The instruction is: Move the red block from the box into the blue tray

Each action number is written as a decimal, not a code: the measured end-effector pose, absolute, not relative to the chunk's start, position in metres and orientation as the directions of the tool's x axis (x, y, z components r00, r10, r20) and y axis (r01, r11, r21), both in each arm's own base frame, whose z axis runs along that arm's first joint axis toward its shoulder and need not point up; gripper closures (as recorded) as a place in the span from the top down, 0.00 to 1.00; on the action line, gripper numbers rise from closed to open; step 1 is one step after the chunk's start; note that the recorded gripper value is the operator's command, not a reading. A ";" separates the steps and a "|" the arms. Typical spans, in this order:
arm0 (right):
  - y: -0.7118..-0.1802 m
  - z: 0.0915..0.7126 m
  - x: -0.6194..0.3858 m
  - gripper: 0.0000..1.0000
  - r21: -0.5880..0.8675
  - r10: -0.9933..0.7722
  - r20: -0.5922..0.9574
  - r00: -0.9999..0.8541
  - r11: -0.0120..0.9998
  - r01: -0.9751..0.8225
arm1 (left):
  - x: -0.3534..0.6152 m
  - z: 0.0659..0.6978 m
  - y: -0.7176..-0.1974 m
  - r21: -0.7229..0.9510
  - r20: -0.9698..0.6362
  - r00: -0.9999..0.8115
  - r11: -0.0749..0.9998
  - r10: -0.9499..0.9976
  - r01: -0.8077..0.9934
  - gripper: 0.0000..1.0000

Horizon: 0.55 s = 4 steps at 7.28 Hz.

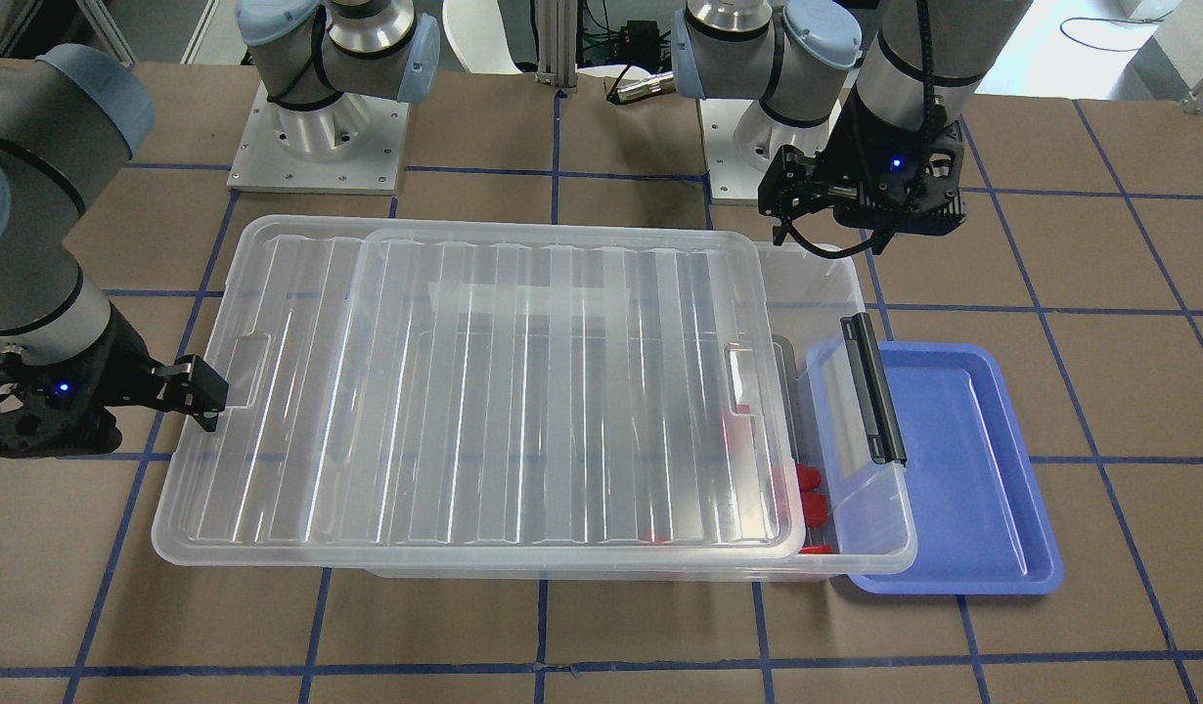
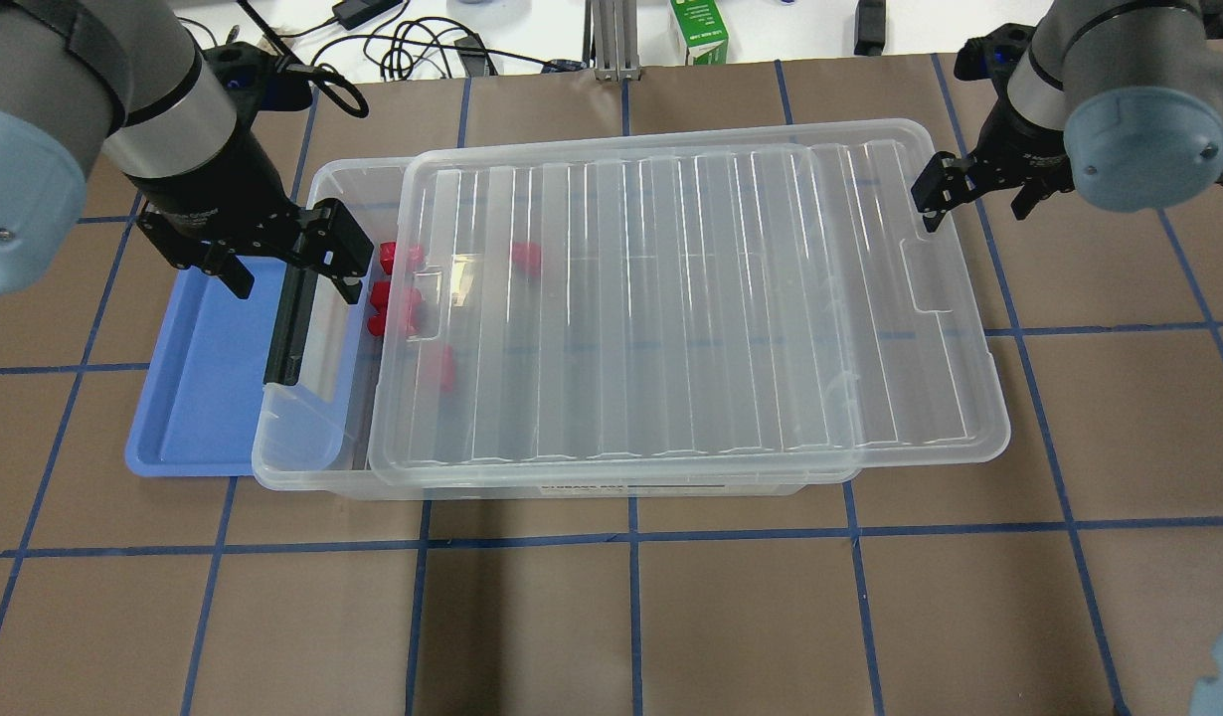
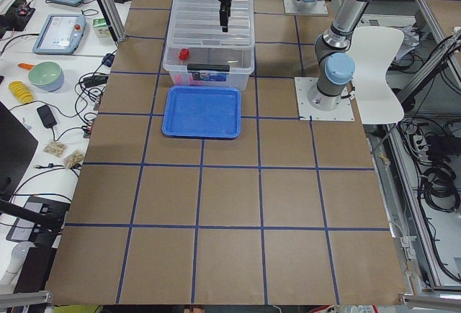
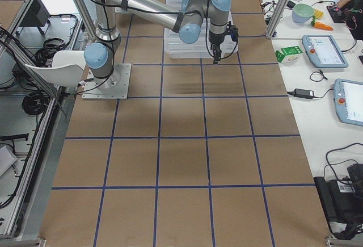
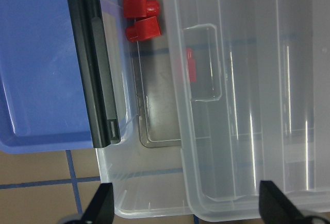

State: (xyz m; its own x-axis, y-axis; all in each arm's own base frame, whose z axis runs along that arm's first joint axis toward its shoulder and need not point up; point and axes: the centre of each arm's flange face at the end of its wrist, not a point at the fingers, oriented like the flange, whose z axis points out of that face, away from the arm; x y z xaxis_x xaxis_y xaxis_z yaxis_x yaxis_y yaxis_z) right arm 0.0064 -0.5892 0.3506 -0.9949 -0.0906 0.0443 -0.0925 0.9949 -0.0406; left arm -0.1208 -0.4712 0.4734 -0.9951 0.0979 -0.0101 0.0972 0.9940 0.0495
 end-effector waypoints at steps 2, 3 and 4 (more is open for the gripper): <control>-0.588 0.352 -0.019 1.00 -0.036 -0.112 0.047 -0.993 0.993 -0.114 | -0.120 0.472 -0.474 0.049 -0.010 -0.995 0.994 0.097 0.097 1.00; -0.586 0.354 -0.034 1.00 -0.036 -0.126 0.049 -0.991 0.991 -0.127 | -0.119 0.471 -0.477 0.043 -0.011 -0.995 0.994 0.097 0.097 1.00; -0.584 0.356 -0.050 1.00 -0.037 -0.135 0.052 -0.989 0.990 -0.137 | -0.119 0.470 -0.480 0.034 -0.012 -0.995 0.995 0.097 0.096 1.00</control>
